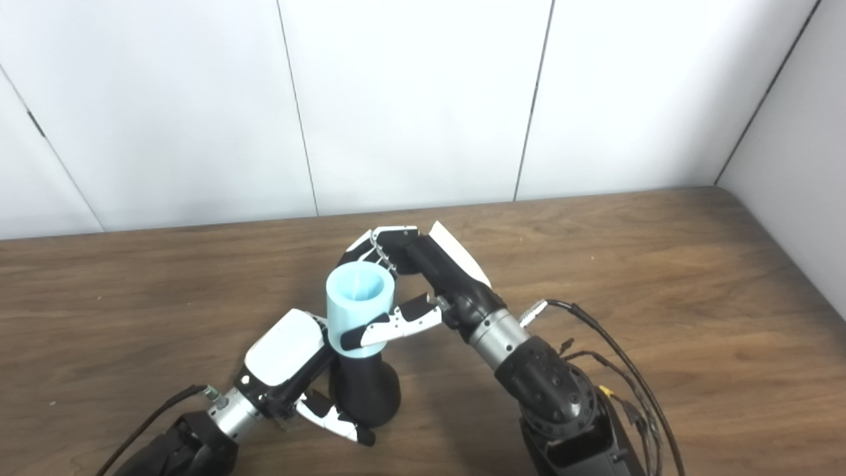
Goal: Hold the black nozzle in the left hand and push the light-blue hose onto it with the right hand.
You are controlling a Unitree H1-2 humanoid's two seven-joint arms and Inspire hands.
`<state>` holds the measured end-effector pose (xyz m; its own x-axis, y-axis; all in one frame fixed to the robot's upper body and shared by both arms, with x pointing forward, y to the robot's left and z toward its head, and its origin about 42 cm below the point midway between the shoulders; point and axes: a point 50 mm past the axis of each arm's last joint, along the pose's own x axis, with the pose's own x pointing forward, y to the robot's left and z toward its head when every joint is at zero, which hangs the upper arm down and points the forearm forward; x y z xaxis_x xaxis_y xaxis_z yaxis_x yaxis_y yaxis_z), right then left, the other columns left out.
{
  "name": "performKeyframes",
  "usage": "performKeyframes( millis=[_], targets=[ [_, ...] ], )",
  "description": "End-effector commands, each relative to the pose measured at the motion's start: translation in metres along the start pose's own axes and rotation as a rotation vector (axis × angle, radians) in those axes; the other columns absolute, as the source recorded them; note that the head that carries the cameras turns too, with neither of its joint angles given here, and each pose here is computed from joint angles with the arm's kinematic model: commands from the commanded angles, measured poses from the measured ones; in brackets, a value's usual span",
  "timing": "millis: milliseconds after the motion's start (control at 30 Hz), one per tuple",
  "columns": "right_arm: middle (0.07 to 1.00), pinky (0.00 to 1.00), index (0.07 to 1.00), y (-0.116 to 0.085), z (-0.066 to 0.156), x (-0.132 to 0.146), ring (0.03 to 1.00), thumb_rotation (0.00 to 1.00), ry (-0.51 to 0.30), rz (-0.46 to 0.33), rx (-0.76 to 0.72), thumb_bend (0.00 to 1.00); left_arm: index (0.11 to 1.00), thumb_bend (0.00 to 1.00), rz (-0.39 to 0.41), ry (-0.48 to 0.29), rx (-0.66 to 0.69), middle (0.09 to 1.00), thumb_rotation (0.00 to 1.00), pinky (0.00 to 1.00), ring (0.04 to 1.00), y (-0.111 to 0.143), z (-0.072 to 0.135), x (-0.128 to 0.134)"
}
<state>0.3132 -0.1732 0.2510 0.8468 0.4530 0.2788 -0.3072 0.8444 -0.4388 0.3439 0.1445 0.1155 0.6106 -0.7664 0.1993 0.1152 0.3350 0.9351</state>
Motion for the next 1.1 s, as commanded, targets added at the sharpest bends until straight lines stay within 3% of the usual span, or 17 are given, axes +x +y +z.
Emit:
performKeyframes(
  millis=[0,33,267,600,633,733,833,1067],
  targets=[
    [0.475,0.29,0.532,0.0,0.007,0.002,0.402,0.0,-0.059,-0.007,-0.024,0.51,0.524,0.49,-0.097,0.037,-0.122,0.425,0.0,0.17,0.342,-0.053,0.022,-0.031],
    [0.475,0.29,0.533,0.0,0.006,0.002,0.402,0.0,-0.063,-0.004,-0.027,0.51,0.499,0.5,-0.1,0.037,-0.125,0.464,0.0,0.17,0.377,-0.052,0.022,-0.032],
    [0.476,0.28,0.53,0.003,0.004,-0.003,0.402,0.0,-0.076,0.009,-0.045,0.51,0.529,0.49,-0.101,0.038,-0.122,0.428,0.0,0.18,0.338,-0.051,0.022,-0.032],
    [0.463,0.27,0.533,0.0,0.003,-0.006,0.395,0.0,-0.023,0.057,-0.105,0.51,0.526,0.49,-0.105,0.039,-0.119,0.425,0.0,0.17,0.34,-0.051,0.021,-0.033],
    [0.462,0.26,0.535,0.0,0.003,-0.006,0.393,0.0,-0.014,0.063,-0.113,0.51,0.504,0.5,-0.104,0.04,-0.118,0.456,0.0,0.17,0.37,-0.051,0.02,-0.033],
    [0.461,0.26,0.537,-0.001,0.001,-0.007,0.388,0.0,0.006,0.073,-0.124,0.51,0.521,0.49,-0.1,0.04,-0.115,0.427,0.0,0.17,0.346,-0.052,0.02,-0.033],
    [0.463,0.26,0.538,0.0,-0.002,-0.009,0.387,0.0,0.006,0.07,-0.119,0.51,0.489,0.5,-0.095,0.036,-0.113,0.476,0.0,0.16,0.391,-0.052,0.02,-0.033],
    [0.471,0.28,0.534,0.007,-0.02,-0.018,0.4,0.0,-0.023,0.02,-0.027,0.51,0.52,0.5,-0.096,0.037,-0.117,0.431,0.0,0.16,0.347,-0.052,0.02,-0.034]
  ],
)
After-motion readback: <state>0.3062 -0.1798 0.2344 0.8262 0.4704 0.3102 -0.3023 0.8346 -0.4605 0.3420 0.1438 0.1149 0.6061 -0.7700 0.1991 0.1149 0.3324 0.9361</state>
